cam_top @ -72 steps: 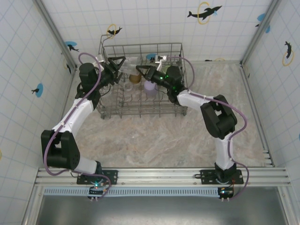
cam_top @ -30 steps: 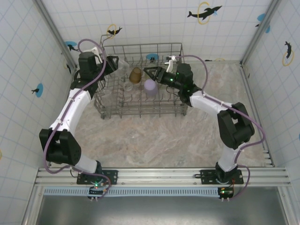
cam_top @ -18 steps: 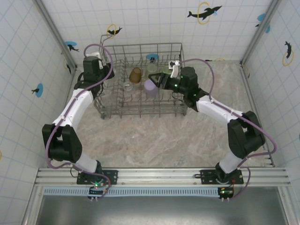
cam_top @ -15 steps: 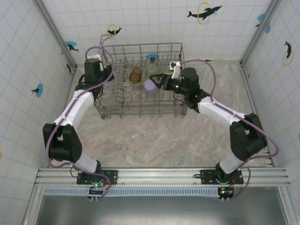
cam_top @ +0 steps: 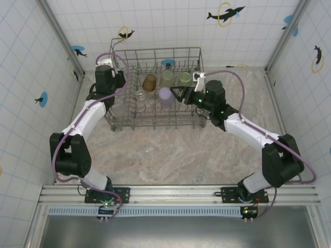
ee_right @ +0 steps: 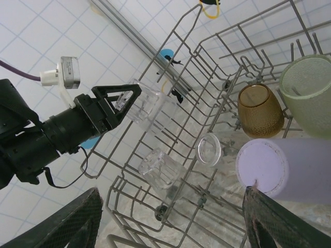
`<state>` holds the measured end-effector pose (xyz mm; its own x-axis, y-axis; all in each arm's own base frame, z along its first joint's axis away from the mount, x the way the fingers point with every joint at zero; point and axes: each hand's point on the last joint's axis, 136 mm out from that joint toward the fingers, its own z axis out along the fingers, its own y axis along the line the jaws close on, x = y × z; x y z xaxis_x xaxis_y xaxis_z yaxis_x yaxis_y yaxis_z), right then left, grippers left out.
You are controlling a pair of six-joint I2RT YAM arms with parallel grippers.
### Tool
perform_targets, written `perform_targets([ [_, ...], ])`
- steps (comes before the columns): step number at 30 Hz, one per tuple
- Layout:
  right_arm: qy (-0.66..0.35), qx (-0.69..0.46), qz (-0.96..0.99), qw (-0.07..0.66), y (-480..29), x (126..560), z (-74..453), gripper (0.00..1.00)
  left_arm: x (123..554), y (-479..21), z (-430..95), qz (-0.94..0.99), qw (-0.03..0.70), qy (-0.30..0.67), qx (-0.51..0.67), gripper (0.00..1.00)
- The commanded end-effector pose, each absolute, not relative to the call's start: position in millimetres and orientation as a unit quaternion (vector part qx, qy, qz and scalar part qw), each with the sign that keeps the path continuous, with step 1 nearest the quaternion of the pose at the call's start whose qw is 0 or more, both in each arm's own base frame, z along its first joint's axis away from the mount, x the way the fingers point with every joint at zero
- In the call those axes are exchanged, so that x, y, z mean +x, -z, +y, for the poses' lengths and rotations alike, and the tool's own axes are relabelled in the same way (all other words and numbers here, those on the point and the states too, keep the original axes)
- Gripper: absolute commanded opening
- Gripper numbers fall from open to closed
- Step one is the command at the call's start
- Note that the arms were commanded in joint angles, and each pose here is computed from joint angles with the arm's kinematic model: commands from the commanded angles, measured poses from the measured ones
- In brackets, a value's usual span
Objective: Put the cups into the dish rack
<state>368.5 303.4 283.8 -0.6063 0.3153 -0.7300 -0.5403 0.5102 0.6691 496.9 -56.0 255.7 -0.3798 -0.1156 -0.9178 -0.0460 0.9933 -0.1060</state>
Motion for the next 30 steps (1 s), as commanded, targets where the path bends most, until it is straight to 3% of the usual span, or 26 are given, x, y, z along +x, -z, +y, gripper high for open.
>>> perform_targets([
  [1, -0.485, -0.077, 0.743, 0.455, -291, 365, 293, 0.74, 503, -235, -65, 0.839, 0.542, 0.03, -0.015, 0.0],
  [8, -0.485, -0.074, 0.745, 0.451, -285, 365, 286, 0.74, 500, -225, -104, 0.848, 0.507, 0.056, 0.145, 0.0],
  [15, -0.487, -0.068, 0.749, 0.444, -280, 364, 282, 0.74, 504, -235, -105, 0.833, 0.504, 0.011, 0.227, 0.0],
  [23, -0.492, -0.064, 0.748, 0.44, -279, 364, 283, 0.74, 514, -221, -80, 0.824, 0.521, -0.071, 0.21, 0.0],
  [30, -0.493, -0.061, 0.749, 0.438, -278, 365, 284, 0.74, 512, -208, -81, 0.823, 0.533, -0.057, 0.186, 0.0],
])
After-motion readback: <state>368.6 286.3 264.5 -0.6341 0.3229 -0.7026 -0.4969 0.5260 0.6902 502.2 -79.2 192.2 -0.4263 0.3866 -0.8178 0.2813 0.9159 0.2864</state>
